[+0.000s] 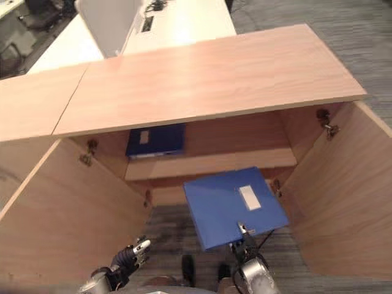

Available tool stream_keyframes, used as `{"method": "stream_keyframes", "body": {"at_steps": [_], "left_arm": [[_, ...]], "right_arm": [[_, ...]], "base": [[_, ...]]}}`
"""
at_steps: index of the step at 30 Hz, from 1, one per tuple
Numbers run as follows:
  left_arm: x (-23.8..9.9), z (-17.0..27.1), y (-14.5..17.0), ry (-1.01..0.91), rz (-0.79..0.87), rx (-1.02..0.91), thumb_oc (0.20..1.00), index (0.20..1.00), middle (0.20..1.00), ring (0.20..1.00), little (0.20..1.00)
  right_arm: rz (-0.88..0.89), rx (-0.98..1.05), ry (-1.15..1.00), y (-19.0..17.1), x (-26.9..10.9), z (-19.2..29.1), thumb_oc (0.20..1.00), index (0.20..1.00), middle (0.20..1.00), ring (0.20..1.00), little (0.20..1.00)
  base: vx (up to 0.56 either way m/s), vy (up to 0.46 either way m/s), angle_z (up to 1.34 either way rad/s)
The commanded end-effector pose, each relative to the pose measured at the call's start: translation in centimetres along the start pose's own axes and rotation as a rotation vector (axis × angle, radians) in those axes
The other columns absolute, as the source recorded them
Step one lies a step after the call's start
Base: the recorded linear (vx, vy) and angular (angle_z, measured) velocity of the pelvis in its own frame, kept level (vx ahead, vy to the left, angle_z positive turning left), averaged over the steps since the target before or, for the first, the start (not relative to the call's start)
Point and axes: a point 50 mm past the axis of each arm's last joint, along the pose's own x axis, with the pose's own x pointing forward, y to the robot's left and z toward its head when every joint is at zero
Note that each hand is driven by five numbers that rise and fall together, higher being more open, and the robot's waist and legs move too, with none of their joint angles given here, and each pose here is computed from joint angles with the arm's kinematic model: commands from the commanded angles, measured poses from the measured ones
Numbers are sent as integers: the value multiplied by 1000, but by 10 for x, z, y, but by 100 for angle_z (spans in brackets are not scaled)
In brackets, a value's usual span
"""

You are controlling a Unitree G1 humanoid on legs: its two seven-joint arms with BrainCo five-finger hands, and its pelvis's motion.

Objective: Put the empty folder in the office cabinet

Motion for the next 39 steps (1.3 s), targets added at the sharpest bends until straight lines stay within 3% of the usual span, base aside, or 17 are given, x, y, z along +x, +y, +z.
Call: {"method": "stream_keyframes", "body": {"at_steps": [1, 8, 22, 29, 39], "left_arm": [[-20, -7, 24, 21, 63, 16, 1000, 1000, 1000, 1000, 1000], [-38, -31, 47, 131, 86, 27, 1000, 1000, 1000, 1000, 1000], [-33, -51, 50, 201, 69, 101, 1000, 1000, 1000, 1000, 1000], [-16, -22, 30, 120, -12, 186, 1000, 1000, 1000, 1000, 1000], [-21, -4, 26, 50, -16, 190, 1000, 1000, 1000, 1000, 1000]], "right_arm": [[215, 24, 6, 51, 5, -7, 200, 200, 200, 200, 200], [621, -125, -10, 112, -21, 2, 200, 200, 200, 200, 200], [729, -181, -39, 110, -35, 17, 200, 200, 200, 200, 200], [926, -204, -375, 199, -53, 89, 200, 200, 200, 200, 200], [1013, -112, -674, 228, -91, 148, 200, 200, 200, 200, 200]], "base": [[80, 257, -81], [115, 54, -74], [58, -111, 30], [-168, -62, 38], [-23, -33, 27]]}}
